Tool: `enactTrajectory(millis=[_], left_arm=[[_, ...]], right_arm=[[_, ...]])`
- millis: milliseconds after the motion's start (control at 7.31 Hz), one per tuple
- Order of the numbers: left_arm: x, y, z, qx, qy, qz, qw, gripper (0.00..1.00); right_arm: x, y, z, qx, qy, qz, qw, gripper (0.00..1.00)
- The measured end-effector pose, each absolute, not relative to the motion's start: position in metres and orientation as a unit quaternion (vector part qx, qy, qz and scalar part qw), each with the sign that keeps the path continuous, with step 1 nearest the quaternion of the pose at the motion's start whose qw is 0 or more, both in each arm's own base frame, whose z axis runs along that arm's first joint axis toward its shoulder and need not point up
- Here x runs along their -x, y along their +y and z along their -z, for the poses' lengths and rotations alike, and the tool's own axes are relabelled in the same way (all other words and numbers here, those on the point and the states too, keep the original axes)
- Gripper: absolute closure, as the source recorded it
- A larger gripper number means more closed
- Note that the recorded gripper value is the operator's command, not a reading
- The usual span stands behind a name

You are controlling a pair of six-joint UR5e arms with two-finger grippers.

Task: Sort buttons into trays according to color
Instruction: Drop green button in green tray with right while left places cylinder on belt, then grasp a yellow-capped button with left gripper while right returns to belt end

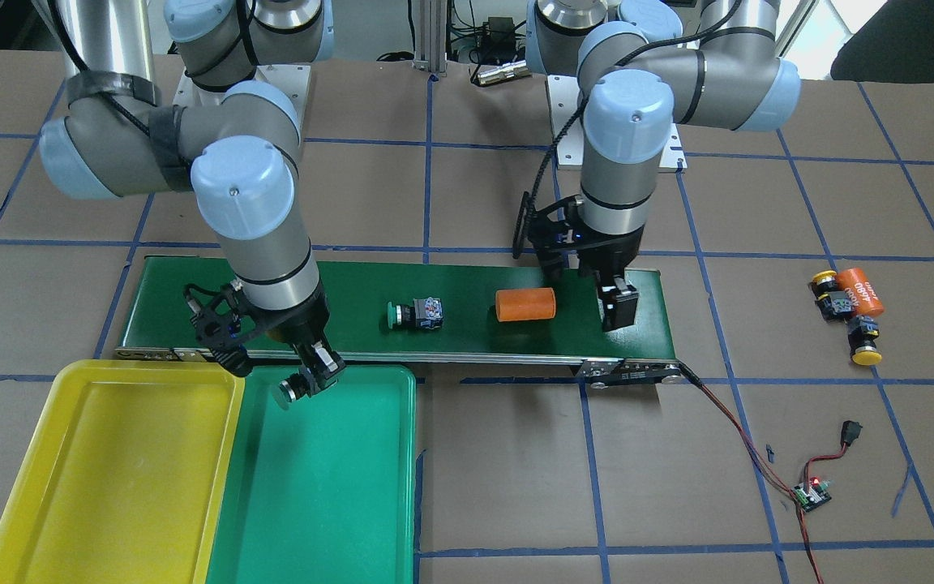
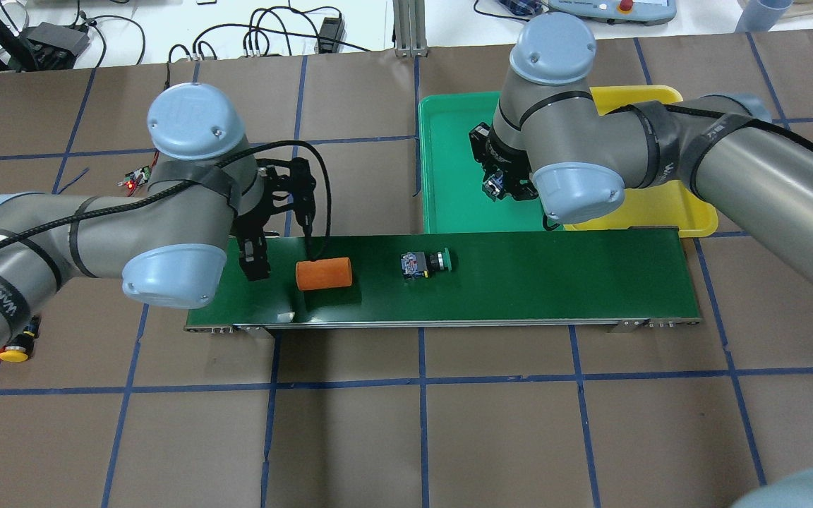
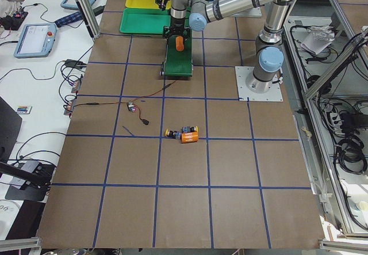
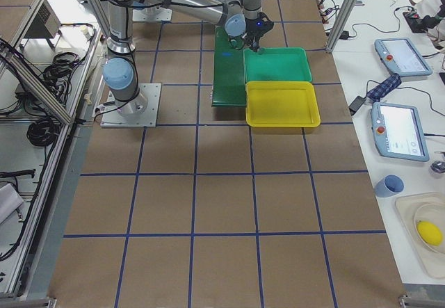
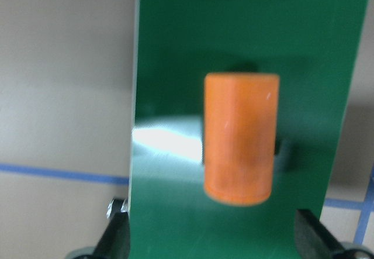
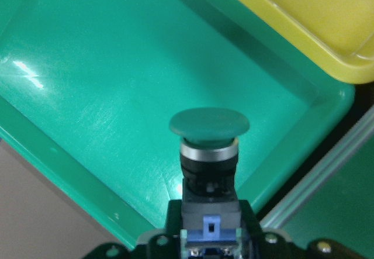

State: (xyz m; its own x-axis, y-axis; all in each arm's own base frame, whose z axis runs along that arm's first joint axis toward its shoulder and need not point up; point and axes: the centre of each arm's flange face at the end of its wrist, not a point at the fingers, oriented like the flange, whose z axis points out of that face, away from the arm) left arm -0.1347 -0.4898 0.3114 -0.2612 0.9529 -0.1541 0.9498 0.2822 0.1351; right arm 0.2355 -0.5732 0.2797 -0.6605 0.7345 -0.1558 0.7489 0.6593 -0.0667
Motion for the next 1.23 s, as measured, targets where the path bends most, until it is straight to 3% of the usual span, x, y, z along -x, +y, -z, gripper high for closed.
enactTrajectory(millis=[137, 273, 820, 1231], left_arm=[[0.08, -0.498, -0.314, -0.548, 0.828, -0.014, 0.114, 0.0], [0.024, -0.5, -0.312, -0.497, 0.86, -0.02, 0.114, 0.0], [-0.192, -0.47, -0.297, -0.262, 0.962, 0.02, 0.08, 0.0], [-0.293, -0.474, -0.252, -0.167, 0.984, 0.058, 0.009, 0.0]], right_arm=[[-0.238, -0.582, -0.261, -0.395, 0.914, 0.067, 0.061, 0.72], [-0.238, -0.586, -0.252, -0.391, 0.916, 0.071, 0.064, 0.01], [-0.235, -0.582, -0.264, -0.392, 0.914, 0.086, 0.065, 0.0], [-0.229, -0.563, -0.307, -0.422, 0.9, 0.092, 0.056, 0.0]])
